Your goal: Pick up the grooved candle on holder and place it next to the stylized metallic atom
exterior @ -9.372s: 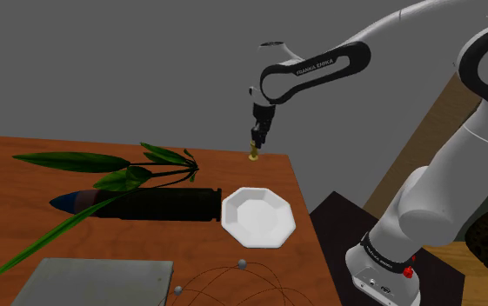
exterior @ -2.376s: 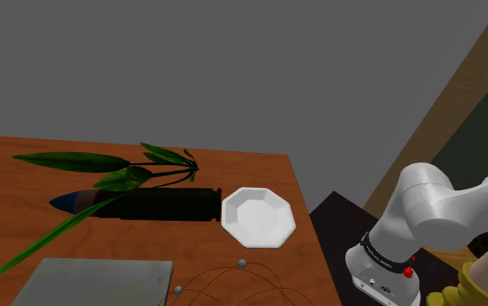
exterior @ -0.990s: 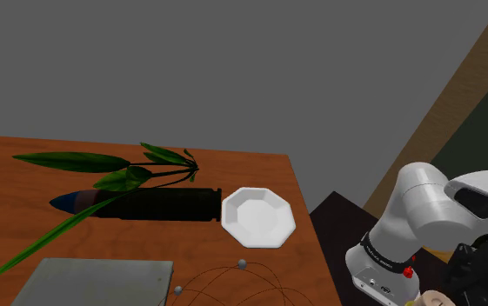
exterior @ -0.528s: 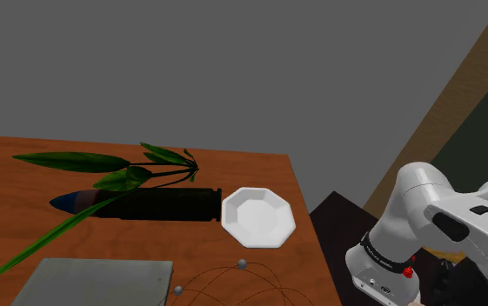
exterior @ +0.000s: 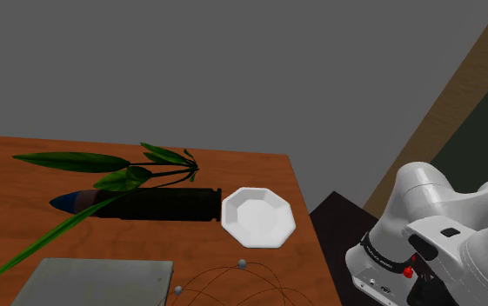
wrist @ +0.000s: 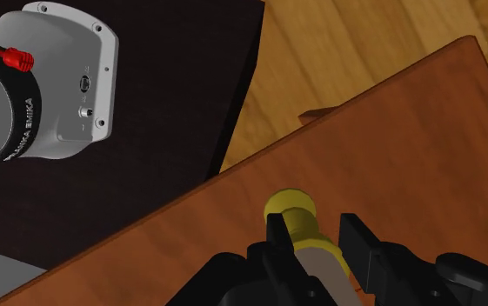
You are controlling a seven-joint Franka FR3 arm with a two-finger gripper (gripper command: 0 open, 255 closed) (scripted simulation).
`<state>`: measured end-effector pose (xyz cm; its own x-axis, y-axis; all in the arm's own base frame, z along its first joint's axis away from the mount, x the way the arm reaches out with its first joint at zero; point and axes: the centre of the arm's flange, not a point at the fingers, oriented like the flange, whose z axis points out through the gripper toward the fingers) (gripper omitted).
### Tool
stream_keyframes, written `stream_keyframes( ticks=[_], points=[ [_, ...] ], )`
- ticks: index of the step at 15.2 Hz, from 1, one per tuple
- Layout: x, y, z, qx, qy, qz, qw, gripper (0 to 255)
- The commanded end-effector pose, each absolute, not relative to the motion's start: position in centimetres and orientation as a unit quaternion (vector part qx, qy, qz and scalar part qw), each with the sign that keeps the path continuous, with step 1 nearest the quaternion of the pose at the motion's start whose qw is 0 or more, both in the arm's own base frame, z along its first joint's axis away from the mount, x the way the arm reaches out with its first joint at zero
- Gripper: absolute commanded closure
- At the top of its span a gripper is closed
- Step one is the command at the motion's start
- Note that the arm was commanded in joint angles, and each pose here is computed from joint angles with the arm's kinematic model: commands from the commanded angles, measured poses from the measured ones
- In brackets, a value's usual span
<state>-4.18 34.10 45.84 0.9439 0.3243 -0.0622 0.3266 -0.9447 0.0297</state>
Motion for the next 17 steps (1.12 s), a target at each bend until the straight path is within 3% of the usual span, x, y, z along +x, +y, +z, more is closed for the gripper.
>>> stream_keyframes(
  ticks=[1,17],
  points=[
    [-4.3,34.2,44.8,0.986,0.165,-0.028,0.020,255],
    [-4.3,34.2,36.4,0.986,0.165,-0.028,0.020,255]
  ],
)
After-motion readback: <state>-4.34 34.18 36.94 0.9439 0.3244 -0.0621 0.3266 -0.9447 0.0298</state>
